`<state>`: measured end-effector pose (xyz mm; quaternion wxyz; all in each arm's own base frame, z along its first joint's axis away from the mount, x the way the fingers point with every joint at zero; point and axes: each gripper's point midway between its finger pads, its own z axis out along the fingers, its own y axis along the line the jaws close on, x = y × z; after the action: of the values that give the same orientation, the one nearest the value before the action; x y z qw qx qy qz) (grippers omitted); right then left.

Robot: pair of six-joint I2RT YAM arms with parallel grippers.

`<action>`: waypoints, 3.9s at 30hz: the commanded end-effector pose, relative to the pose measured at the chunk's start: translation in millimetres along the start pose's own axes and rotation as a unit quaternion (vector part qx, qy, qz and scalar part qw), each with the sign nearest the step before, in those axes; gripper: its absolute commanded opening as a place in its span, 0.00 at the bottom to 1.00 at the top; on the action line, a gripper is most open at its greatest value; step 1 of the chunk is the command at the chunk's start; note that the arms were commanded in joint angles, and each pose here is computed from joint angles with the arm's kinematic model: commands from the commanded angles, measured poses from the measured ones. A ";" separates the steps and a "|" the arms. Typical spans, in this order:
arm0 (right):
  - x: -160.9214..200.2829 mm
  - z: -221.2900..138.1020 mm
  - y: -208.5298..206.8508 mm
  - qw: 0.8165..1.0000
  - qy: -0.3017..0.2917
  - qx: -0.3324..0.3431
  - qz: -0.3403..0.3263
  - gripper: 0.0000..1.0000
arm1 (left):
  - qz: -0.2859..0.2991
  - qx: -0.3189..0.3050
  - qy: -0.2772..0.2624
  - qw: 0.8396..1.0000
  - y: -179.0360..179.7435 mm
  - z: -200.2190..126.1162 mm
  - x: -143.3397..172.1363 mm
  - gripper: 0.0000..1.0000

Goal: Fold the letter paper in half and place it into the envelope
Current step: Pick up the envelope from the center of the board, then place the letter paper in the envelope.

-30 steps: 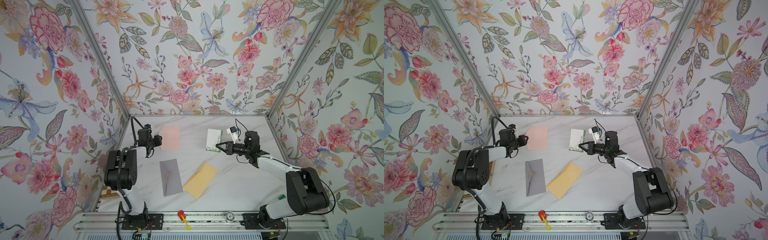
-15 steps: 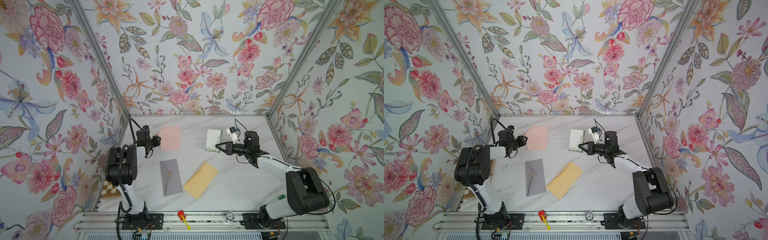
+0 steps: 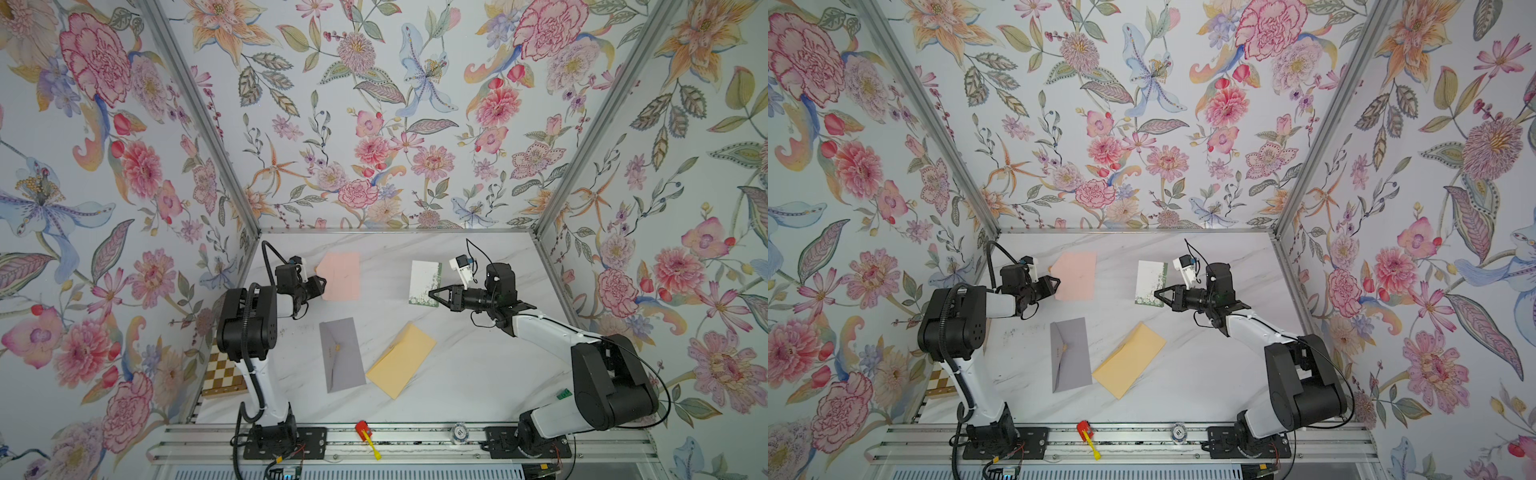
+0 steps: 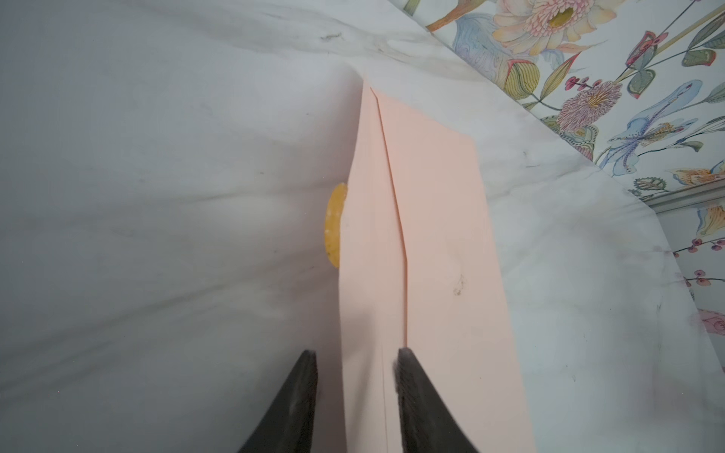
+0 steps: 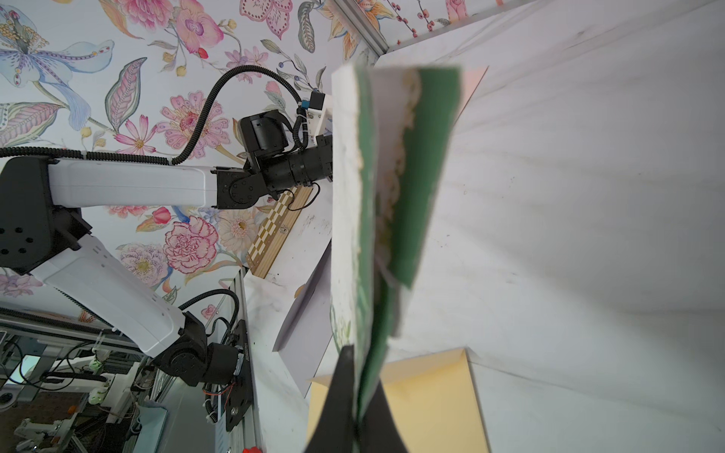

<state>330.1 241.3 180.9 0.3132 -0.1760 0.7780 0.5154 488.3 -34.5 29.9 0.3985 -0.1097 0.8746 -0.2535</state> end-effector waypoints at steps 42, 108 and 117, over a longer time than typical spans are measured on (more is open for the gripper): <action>-5.1 3.8 6.9 1.000 0.006 0.001 -0.010 0.00 | 0.009 0.062 -0.024 0.998 -26.9 19.7 -7.6 0.08; -22.5 23.7 7.7 0.511 0.306 0.256 -0.761 0.00 | 0.353 0.388 0.278 0.805 -270.4 -96.5 93.3 0.00; -34.6 16.6 7.9 0.504 0.279 0.293 -0.763 0.00 | 0.348 0.395 0.278 0.804 -271.1 -97.7 95.1 0.00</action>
<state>352.2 259.2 184.8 0.3541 -0.7595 0.4898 -0.2404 349.3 -260.0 160.5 0.2051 0.4432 0.7620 -0.4253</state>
